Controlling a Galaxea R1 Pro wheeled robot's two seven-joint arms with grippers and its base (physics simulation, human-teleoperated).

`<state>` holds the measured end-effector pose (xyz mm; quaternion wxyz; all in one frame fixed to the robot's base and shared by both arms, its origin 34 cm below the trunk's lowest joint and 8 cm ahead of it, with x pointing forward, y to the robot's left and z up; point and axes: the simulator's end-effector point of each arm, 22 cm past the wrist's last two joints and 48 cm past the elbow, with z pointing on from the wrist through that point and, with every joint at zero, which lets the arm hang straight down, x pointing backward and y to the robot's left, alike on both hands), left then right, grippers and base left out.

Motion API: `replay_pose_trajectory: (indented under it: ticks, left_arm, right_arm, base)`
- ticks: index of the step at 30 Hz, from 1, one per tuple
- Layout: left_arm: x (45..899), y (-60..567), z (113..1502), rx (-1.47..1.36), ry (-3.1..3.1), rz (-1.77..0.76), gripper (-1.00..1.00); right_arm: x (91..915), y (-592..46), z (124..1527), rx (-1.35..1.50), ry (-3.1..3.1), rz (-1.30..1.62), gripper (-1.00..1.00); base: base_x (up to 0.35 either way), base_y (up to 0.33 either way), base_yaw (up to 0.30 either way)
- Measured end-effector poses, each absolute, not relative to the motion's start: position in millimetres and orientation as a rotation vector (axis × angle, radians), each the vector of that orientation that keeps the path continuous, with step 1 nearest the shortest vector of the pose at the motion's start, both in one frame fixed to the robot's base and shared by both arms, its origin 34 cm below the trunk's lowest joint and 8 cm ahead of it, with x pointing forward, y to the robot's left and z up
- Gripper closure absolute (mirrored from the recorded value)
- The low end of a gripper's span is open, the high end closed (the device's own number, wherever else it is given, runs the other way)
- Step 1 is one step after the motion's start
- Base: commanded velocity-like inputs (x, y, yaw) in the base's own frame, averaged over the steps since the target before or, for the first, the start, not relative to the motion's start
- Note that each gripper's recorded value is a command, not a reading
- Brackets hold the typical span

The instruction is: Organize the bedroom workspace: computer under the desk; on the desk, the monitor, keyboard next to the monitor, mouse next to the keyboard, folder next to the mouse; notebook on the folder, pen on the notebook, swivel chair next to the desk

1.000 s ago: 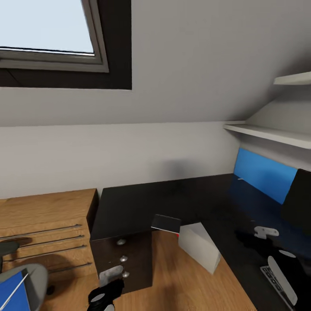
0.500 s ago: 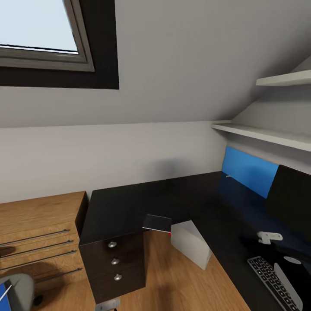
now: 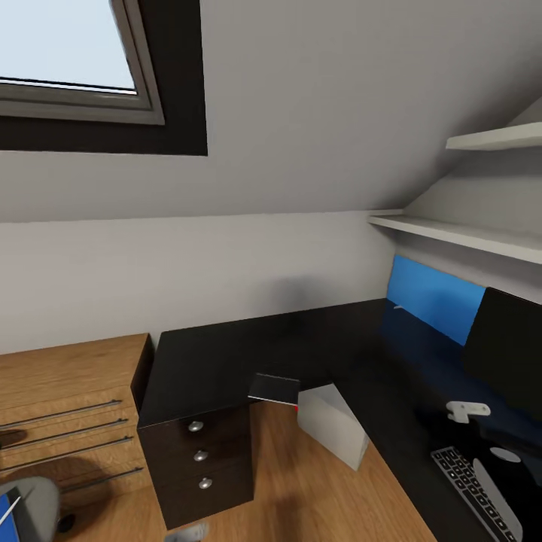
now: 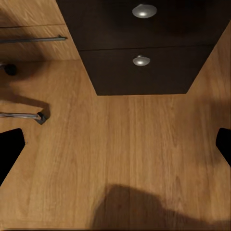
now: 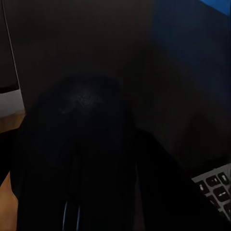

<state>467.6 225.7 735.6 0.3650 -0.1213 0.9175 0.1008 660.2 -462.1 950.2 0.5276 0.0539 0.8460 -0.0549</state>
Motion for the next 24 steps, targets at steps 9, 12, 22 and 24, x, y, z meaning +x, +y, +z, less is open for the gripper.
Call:
replay_pose_trajectory:
  ticks: [9, 12, 22, 24]
  left_arm:
    - [465.0, 228.6, 733.5, -0.312, 2.366, 0.269, -1.0]
    - [464.8, 228.9, 733.2, -0.313, 2.366, 0.271, -1.0]
    - [464.4, 228.5, 733.1, -0.311, 2.367, 0.272, -1.0]
    - [464.4, 228.1, 733.2, -0.31, 2.367, 0.271, -1.0]
  right_arm:
    - [666.8, -445.6, 952.9, 0.053, 1.95, -0.171, 1.0]
    - [658.5, -452.3, 931.0, 0.063, 1.996, -0.22, 1.0]
    - [650.5, -467.2, 897.5, 0.115, 2.068, -0.261, 1.0]
    - [653.3, -471.2, 893.9, 0.129, 2.072, -0.264, 1.0]
  base:
    - [0.121, 0.0, 0.0]
    - [0.146, 0.0, 0.0]
    - [0.104, 0.0, 0.0]
    - [0.27, 0.0, 0.0]
